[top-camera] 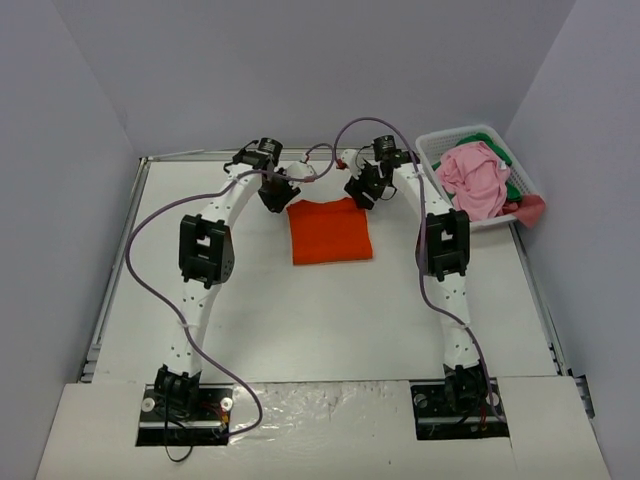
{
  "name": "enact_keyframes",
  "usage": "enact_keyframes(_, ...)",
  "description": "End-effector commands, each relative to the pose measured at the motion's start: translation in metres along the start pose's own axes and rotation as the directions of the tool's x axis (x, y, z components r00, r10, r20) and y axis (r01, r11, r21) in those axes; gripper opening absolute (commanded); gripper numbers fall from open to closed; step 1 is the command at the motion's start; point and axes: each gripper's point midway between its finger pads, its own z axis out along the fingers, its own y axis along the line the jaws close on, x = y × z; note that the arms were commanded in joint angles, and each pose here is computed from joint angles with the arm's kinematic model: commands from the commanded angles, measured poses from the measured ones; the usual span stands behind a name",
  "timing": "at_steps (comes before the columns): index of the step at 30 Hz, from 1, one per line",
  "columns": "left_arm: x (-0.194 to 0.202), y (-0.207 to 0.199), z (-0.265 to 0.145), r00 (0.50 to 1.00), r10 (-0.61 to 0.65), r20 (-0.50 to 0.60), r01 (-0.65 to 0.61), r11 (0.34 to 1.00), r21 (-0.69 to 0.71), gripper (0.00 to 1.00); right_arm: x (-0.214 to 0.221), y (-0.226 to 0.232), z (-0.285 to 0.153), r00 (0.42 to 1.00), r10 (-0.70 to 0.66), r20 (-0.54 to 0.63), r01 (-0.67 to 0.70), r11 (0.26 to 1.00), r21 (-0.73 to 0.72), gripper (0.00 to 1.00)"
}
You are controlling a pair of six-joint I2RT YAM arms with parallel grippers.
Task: Fold and stack the t-shirts
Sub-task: Fold the long partially folded tshirt into a neat square, then put the neatly folded tshirt into the corner of the board with the left arm
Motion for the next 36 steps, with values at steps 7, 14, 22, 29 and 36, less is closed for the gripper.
enact_keyframes(7,-0.081,0.011,-0.154,0.955,-0.058,0.292,0.139,0.954,-0.266,0.3,-0.089,-0.079,-0.138,0.963,0.151,0.222,-0.242,0.845,0.477,0.71)
enact_keyframes(14,-0.048,-0.023,-0.173,0.926,-0.214,0.31,0.289,0.932,-0.218,0.3,-0.091,-0.027,-0.162,0.946,0.217,0.241,-0.3,0.866,0.399,0.26)
enact_keyframes(22,0.031,-0.057,-0.156,0.898,-0.375,0.231,0.41,0.903,-0.129,0.3,-0.056,0.088,-0.122,0.984,0.176,0.003,-0.173,0.962,0.213,0.0)
enact_keyframes(29,0.061,-0.054,-0.179,0.856,-0.434,0.283,0.485,0.863,-0.143,0.3,-0.016,0.137,-0.076,0.96,0.079,-0.27,0.007,0.953,0.302,0.0)
enact_keyframes(36,0.087,-0.035,-0.231,0.668,-0.571,0.478,0.663,0.747,-0.035,0.36,-0.047,0.154,-0.073,0.97,0.009,-0.242,0.069,0.947,0.312,0.0)
